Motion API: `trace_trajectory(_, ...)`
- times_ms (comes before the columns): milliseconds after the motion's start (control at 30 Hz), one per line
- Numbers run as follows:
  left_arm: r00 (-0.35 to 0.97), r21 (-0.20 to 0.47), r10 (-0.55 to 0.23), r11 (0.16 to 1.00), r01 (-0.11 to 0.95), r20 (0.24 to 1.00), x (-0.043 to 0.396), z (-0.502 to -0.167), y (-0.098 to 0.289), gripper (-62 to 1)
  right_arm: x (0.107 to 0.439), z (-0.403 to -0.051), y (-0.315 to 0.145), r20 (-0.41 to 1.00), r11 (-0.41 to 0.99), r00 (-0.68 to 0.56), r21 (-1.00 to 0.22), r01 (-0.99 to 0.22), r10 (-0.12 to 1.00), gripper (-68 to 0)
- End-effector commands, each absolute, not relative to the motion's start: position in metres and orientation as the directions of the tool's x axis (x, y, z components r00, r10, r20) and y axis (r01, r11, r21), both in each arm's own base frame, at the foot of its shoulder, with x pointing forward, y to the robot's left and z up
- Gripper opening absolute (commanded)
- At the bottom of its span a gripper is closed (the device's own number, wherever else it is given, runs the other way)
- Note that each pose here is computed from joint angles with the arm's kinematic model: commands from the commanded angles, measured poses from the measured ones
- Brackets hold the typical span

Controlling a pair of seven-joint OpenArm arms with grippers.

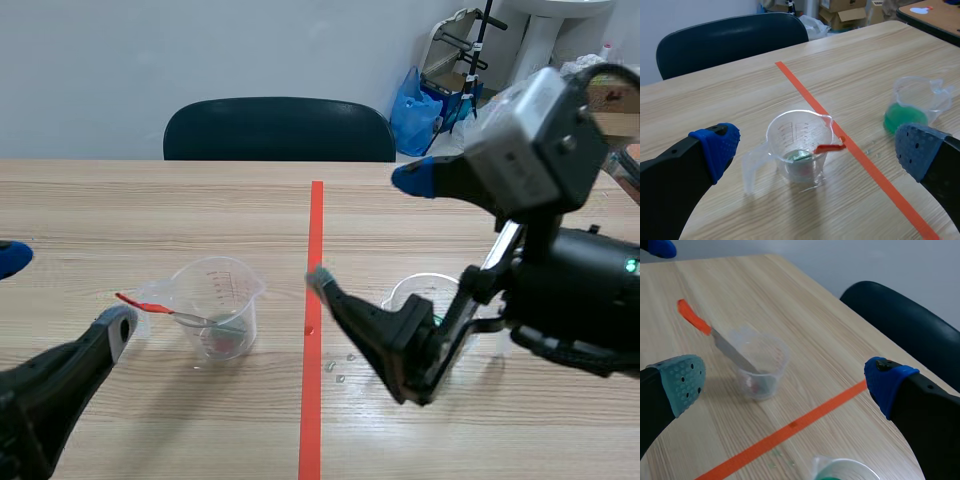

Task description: Do the redox reaction experiment

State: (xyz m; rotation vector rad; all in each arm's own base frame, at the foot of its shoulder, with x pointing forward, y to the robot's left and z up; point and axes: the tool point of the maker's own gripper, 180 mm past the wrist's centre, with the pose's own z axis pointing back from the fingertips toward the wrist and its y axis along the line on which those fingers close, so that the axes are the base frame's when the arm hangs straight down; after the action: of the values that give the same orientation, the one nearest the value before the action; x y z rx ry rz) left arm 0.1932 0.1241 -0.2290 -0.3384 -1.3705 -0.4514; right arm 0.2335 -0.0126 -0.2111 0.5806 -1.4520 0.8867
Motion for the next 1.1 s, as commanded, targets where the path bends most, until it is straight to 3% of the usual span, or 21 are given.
trace_trajectory(0,0.139,0.034,-0.117,0.869,0.494,0.983,0.183,-0.228,0.126,1.4,0.236,-0.201,-0.009,0.977,0.567,-0.145,-0.208,-0.797,0.154,0.4)
trace_trajectory(133,0.202,0.077,-0.195,0.874,0.479,0.960,0.158,-0.245,0.137,1.4,0.233,-0.209,0.006,0.974,0.552,-0.158,-0.222,-0.804,0.162,0.4)
trace_trajectory(333,0.327,0.088,-0.266,0.878,0.471,0.907,0.116,-0.275,0.156,1.4,0.227,-0.215,0.027,0.971,0.512,-0.213,-0.239,-0.825,0.110,0.4)
trace_trajectory(533,0.399,0.089,-0.267,0.908,0.410,0.877,0.082,-0.292,0.180,1.4,0.223,-0.233,0.052,0.961,0.459,-0.252,-0.275,-0.845,0.111,0.4)
trace_trajectory(667,0.369,0.096,-0.242,0.923,0.374,0.897,0.079,-0.287,0.185,1.4,0.229,-0.245,0.064,0.958,0.473,-0.263,-0.284,-0.834,0.111,0.4)
trace_trajectory(833,0.354,0.133,-0.286,0.907,0.399,0.890,0.070,-0.291,0.181,1.4,0.231,-0.252,0.081,0.957,0.458,-0.280,-0.283,-0.842,0.077,0.4)
trace_trajectory(1067,0.344,0.140,-0.290,0.905,0.401,0.893,0.068,-0.290,0.179,1.4,0.239,-0.262,0.099,0.959,0.464,-0.283,-0.266,-0.845,0.033,0.4)
